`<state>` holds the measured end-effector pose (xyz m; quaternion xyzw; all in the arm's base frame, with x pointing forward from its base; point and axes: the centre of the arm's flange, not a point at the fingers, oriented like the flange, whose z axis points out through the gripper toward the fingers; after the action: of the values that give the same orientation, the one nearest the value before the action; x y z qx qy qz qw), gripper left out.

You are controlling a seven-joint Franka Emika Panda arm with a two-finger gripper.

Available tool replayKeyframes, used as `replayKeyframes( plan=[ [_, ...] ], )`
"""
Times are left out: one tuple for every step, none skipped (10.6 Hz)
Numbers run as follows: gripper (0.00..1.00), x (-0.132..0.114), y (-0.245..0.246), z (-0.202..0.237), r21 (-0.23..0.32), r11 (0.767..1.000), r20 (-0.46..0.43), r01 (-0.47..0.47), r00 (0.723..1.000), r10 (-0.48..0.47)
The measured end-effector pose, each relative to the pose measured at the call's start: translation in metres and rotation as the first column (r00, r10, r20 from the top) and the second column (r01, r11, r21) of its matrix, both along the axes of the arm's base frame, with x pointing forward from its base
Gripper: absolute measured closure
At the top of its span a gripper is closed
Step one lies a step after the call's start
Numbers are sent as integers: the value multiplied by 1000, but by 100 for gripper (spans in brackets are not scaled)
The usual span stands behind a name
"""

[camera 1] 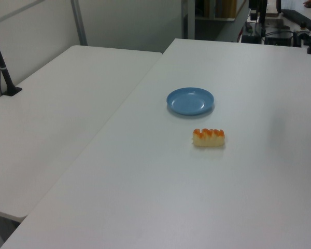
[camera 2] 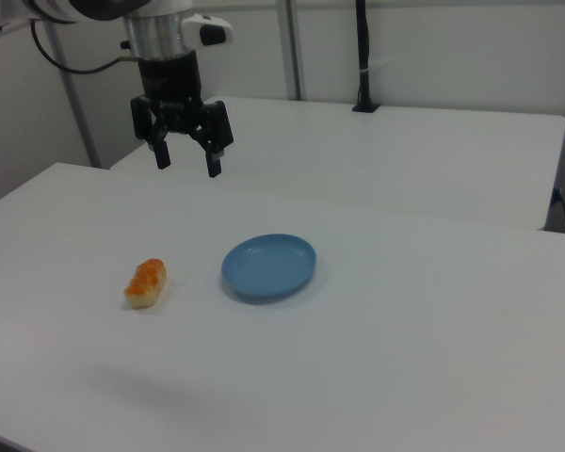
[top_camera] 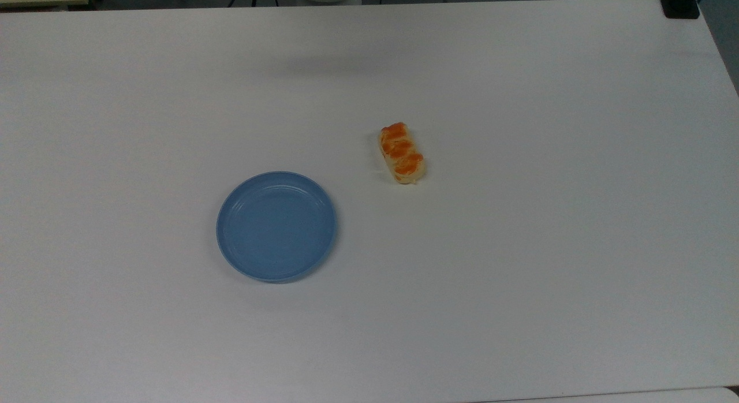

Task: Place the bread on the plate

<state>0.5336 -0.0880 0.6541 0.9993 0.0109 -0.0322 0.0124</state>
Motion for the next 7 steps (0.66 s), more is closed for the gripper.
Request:
replayKeyframes(
  plan=[
    [0, 1, 0, -2, -9, 1000, -5, -2, 1000, 2],
    [0, 1, -1, -3, -9, 1000, -6, 1, 1000, -1],
    [0, 1, -4, -4, -9, 1000, -9, 6, 1000, -6],
    [0, 1, -5, -4, -9, 1000, -10, 8, 1000, -8],
    [0, 1, -6, -4, -9, 1000, -10, 9, 1000, -9],
    [0, 1, -6, -4, -9, 1000, -10, 9, 1000, -10],
    [0, 1, -6, -4, -9, 1000, -10, 10, 1000, -10]
  ],
)
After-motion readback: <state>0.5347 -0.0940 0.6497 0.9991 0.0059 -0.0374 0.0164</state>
